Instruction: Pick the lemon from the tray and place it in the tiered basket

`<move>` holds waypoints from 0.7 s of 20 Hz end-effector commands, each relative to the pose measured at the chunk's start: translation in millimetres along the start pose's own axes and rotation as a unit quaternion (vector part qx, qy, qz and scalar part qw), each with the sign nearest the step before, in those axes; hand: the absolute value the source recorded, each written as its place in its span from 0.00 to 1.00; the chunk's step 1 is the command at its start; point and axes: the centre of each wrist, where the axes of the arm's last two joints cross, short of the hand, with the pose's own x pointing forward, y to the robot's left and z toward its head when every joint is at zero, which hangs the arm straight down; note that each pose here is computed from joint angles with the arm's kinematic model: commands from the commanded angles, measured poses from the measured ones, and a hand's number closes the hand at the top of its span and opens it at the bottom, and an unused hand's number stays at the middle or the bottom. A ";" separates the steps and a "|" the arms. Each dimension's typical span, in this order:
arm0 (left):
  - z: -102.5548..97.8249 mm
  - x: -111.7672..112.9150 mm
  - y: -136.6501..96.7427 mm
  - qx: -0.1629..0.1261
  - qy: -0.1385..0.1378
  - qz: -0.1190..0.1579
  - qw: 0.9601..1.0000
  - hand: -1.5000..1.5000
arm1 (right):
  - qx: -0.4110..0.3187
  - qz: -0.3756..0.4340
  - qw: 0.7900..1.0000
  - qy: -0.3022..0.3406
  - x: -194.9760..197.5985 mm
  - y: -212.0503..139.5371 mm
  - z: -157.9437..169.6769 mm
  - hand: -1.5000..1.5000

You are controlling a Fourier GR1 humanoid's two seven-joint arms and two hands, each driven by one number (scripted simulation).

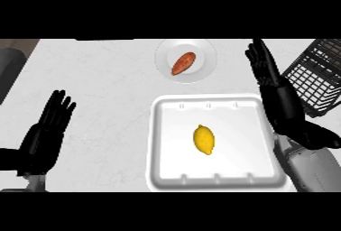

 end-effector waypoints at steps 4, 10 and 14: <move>13.5 -13.3 44.2 0.040 0.092 -0.108 0.989 0.50 | -0.032 -0.257 0.954 0.147 -65.3 43.5 66.5 1.00; 29.2 -36.2 68.0 0.049 0.191 -0.153 0.968 0.50 | -0.120 -0.329 0.931 0.099 -95.0 79.4 140.2 0.00; 20.2 -26.0 77.2 0.060 0.191 -0.153 0.968 0.50 | -0.058 -0.032 0.965 0.254 -111.0 30.2 159.5 0.00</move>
